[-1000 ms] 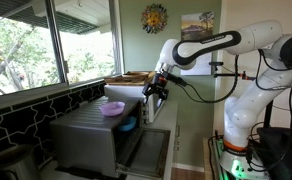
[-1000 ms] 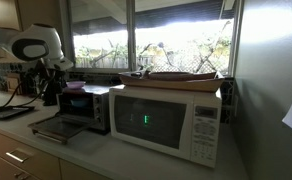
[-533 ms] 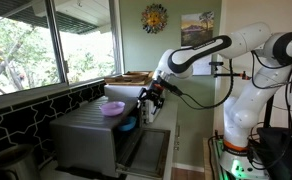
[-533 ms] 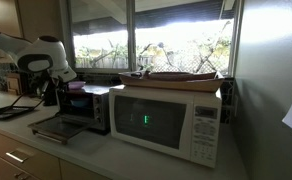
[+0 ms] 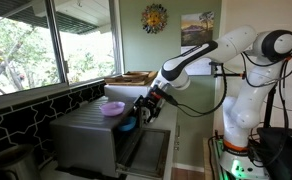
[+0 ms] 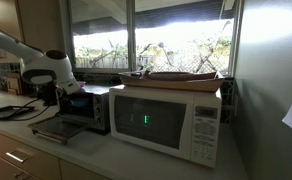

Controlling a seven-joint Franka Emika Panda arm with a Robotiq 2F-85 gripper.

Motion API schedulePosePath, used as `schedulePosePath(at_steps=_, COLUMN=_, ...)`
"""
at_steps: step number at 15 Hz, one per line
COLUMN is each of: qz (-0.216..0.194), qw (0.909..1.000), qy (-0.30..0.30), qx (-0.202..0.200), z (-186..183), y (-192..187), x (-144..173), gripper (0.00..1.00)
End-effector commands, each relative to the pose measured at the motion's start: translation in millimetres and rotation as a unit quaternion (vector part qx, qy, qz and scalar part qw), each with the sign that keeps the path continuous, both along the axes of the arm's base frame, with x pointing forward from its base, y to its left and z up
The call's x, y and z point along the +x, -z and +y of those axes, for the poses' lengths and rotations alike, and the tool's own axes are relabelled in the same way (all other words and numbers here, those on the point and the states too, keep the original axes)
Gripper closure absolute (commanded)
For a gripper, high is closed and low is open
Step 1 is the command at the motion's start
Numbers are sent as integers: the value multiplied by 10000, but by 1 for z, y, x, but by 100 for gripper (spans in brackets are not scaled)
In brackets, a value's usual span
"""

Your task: Remove the blue bowl from the microwave, put it on the left microwave and then put the purple bowl in the left microwave

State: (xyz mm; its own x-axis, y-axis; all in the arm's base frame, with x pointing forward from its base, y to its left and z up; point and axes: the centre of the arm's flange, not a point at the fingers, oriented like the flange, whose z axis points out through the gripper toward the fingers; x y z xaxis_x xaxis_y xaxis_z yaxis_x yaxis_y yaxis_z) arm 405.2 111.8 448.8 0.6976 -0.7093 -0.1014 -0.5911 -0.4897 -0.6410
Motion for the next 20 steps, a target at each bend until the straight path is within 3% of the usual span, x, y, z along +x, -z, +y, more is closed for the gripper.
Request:
schedulePosePath(at_steps=1, qz=-68, qw=9997, qy=26, qx=244, z=0, y=28, x=7, gripper=0)
schedulePosePath(at_steps=7, qz=-303, qw=9978, qy=350, qx=465, z=-5, y=42, x=14, gripper=0)
schedulePosePath(at_steps=8, qz=-313, qw=9977, qy=380, qx=469, z=-6, y=44, x=14, gripper=16)
schedulePosePath(at_steps=9, qz=-330, qw=9975, qy=406, qx=472, z=-6, y=46, x=15, gripper=26)
schedulePosePath(at_steps=14, qz=-498, qw=9964, qy=421, qx=551, z=-7, y=41, x=15, gripper=64)
schedulePosePath(at_steps=15, qz=-530, qw=9962, qy=402, qx=557, z=-6, y=40, x=15, gripper=36)
schedulePosePath(at_steps=16, qz=-551, qw=9963, qy=395, qx=533, z=-7, y=39, x=15, gripper=27)
schedulePosePath(at_steps=17, qz=-554, qw=9964, qy=398, qx=510, z=-9, y=40, x=14, gripper=27)
schedulePosePath(at_steps=20, qz=-411, qw=9959, qy=593, qx=550, z=-19, y=43, x=5, gripper=8)
